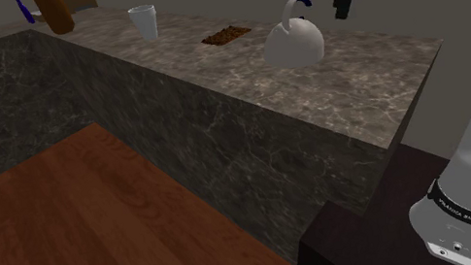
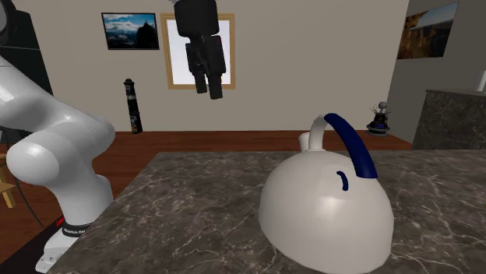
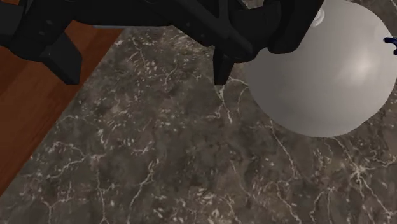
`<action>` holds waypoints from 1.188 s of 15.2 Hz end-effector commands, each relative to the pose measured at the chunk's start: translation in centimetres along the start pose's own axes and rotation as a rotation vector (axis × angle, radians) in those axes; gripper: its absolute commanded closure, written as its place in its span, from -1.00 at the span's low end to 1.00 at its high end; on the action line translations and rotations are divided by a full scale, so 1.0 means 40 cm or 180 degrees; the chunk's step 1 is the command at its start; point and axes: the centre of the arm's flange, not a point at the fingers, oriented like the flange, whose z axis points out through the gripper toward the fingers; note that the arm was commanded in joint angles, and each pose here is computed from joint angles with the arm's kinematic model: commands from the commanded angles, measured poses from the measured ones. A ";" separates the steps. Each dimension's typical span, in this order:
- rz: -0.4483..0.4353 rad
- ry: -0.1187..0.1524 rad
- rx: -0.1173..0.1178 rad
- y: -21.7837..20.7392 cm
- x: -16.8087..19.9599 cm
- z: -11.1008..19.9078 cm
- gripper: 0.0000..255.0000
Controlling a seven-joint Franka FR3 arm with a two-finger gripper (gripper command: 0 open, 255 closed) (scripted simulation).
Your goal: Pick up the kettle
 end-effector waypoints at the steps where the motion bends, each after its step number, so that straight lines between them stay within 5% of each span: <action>1: -0.0426 0.0041 0.0060 0.075 0.001 0.008 -1.00; 8: -0.1785 0.0188 0.0281 0.308 0.100 0.031 -1.00; 16: -0.3338 0.0357 0.0534 0.493 0.320 0.067 -1.00; 18: -0.3371 0.0360 0.0540 0.496 0.324 0.080 -1.00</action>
